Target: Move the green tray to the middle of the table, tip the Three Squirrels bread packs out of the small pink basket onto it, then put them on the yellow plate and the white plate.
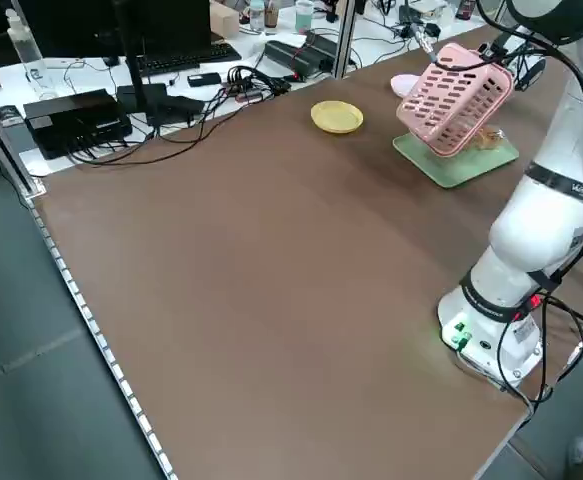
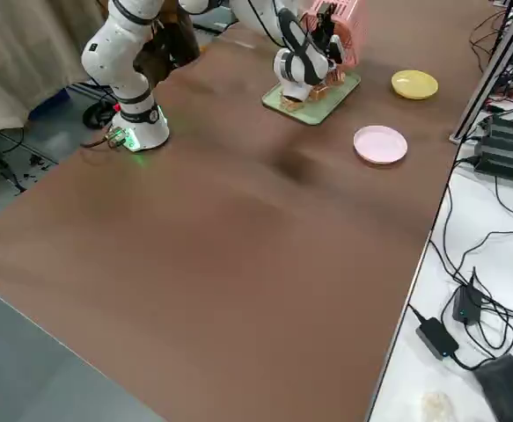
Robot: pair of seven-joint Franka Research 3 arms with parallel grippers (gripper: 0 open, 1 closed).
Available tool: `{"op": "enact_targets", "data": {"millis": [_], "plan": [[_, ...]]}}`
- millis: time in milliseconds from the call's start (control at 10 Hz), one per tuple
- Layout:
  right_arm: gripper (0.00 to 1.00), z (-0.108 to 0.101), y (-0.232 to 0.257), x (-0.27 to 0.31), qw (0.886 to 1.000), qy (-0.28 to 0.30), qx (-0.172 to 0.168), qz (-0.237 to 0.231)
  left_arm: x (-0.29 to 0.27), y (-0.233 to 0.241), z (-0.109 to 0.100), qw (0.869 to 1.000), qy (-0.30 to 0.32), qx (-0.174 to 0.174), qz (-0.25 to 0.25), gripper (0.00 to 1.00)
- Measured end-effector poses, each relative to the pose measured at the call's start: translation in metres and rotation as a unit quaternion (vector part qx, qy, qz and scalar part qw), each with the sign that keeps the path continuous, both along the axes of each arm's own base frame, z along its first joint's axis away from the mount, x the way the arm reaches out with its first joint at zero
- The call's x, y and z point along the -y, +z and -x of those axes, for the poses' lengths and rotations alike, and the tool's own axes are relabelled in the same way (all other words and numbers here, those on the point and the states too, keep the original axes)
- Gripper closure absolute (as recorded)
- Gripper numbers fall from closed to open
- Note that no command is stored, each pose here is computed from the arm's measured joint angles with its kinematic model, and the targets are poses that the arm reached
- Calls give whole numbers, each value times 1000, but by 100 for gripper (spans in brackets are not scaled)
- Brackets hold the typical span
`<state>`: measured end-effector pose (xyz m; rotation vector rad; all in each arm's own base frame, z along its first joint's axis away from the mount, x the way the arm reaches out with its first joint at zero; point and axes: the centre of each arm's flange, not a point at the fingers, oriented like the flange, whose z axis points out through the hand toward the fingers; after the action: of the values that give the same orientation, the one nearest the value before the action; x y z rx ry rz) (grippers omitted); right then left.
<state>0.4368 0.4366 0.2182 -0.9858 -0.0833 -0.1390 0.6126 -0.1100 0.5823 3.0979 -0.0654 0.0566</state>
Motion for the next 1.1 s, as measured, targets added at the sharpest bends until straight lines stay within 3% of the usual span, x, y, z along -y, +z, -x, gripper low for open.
{"op": "enact_targets", "data": {"millis": [1100], "plan": [[94, 21, -24, 14, 996, -6, 15, -93, 5, -1, 1, 1000, -6, 1, -8, 0]]}}
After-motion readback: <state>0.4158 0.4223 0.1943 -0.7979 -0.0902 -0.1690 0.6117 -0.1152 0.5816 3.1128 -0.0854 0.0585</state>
